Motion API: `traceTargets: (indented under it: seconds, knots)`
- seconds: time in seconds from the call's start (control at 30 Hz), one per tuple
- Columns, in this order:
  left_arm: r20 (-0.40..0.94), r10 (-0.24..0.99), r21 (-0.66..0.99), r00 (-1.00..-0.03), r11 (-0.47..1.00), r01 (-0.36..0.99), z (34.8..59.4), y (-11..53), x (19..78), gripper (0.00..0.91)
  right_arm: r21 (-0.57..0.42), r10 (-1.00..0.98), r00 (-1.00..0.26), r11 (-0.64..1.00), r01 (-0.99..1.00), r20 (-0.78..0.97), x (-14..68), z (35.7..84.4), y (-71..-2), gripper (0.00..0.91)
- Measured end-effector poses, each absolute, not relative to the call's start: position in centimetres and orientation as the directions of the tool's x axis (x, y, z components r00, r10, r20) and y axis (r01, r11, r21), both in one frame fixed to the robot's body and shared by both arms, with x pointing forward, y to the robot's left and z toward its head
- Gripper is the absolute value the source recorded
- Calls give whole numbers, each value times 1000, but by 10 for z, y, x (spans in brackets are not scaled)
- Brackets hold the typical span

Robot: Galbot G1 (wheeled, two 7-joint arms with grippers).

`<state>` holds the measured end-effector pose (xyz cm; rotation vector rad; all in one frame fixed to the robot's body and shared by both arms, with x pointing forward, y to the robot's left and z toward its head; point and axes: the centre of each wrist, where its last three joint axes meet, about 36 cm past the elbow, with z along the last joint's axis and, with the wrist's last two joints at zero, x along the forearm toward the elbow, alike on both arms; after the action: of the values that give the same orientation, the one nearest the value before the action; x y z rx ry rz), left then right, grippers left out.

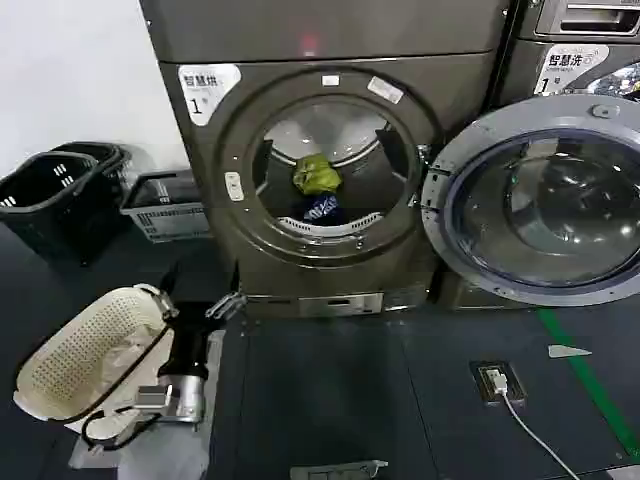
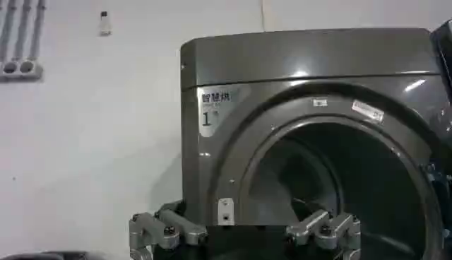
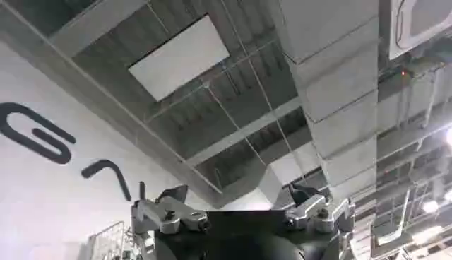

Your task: Grasp the clothes from the dryer.

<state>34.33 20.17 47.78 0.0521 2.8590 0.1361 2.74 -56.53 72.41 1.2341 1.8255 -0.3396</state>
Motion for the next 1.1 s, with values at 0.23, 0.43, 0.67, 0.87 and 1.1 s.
traceTargets:
  seconds: [0.23, 0.43, 0.67, 0.87, 1.1]
  knots:
    - [-269, 48, 99, -962, 995, 22, 476, 202, 342, 907, 221, 619, -146, 477, 851, -772, 27, 724, -567, 907]
    - [-270, 47, 98, -962, 995, 21, 476, 202, 341, 907, 217, 623, -160, 485, 847, -766, 31, 719, -566, 907]
    - [-272, 47, 99, -961, 995, 20, 476, 202, 343, 907, 217, 620, -166, 493, 842, -766, 35, 719, -565, 907]
    - [-270, 46, 98, -962, 995, 20, 475, 202, 344, 907, 219, 621, -168, 497, 840, -766, 37, 718, -566, 907]
    - [-268, 45, 97, -962, 995, 20, 474, 201, 344, 907, 219, 623, -169, 497, 840, -764, 38, 716, -566, 907]
